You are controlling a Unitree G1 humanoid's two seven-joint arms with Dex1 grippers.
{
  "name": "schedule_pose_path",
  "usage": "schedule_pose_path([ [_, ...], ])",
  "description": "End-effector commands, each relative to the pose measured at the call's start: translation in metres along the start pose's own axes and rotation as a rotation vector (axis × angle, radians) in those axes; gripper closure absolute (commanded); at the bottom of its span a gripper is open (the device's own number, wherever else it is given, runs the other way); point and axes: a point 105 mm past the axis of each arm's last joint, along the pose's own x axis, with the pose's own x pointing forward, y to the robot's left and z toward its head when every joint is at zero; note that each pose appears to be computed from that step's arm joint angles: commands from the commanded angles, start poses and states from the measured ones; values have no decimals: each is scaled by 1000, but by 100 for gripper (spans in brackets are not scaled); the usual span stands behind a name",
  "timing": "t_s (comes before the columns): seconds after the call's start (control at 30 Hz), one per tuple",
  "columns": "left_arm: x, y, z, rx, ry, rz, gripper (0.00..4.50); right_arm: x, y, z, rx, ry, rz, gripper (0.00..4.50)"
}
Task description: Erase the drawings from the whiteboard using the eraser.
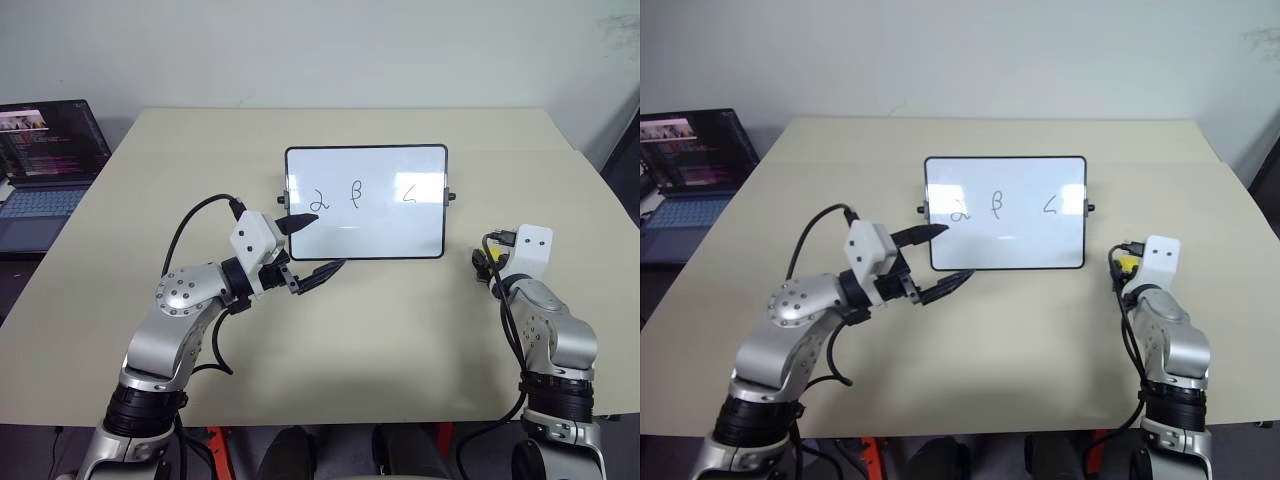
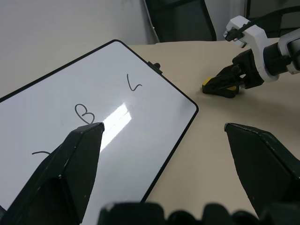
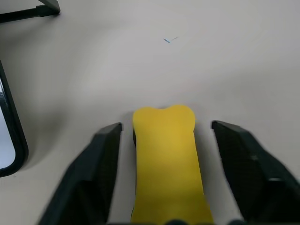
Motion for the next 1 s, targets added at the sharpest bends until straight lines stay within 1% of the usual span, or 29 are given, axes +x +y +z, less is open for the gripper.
schedule_pose_path([
  [0.03, 1, 0, 12, 41, -35, -12, 0, -1, -2, 13, 14, -54, -2, 283],
  [0.07, 1, 0, 12, 41, -36, -12, 0, -1, -2, 13, 15, -53, -2, 315],
  [0.1, 1, 0, 12, 42, -36, -12, 0, -1, -2, 13, 15, -52, -2, 336],
  [0.13, 1, 0, 13, 42, -36, -13, 0, -1, -2, 12, 16, -52, -2, 342],
  [0.5, 1, 1, 13, 44, -38, -13, 0, 0, -1, 15, 12, -55, 1, 343],
  [1.0, 2, 0, 14, 45, -40, -18, 0, 2, 4, 8, 21, -42, 18, 343],
])
